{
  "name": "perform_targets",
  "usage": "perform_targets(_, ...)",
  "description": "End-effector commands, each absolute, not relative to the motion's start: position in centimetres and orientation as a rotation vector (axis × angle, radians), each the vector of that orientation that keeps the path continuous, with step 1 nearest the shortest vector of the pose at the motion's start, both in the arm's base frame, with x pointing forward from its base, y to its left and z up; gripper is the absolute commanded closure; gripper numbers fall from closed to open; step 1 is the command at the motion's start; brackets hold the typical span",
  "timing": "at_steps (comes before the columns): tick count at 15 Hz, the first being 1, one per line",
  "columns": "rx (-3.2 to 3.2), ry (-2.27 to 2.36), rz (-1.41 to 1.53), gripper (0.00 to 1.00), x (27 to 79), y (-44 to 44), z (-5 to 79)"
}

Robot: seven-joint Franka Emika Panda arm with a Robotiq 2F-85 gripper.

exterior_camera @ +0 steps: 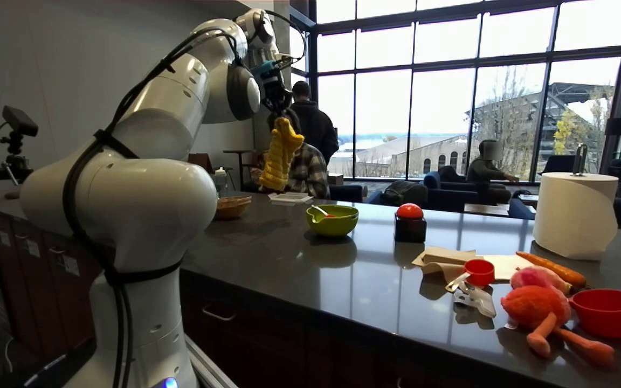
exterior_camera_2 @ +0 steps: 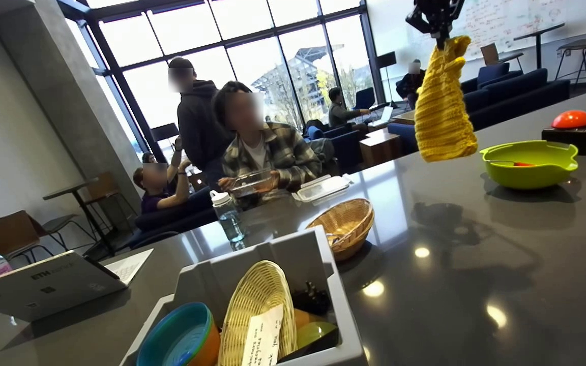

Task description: Put the yellow object in the green bowl

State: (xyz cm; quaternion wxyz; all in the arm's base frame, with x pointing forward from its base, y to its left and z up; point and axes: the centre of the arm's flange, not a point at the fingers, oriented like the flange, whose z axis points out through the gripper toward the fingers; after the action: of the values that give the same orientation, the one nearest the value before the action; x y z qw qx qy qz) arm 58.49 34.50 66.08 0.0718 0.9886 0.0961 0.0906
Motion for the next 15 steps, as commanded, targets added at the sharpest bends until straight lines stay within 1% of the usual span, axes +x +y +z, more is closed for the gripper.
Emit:
perform_targets(1,3.012,0.166,0.205,0.99,55.9,28.2,64.9)
perform_targets(7,3.065,-0.010,0.044,0.99,57.9,22.8,62.3)
perform_targets(15,3.106,-0.179,-0.159,0.99,59.4,18.7,58.3)
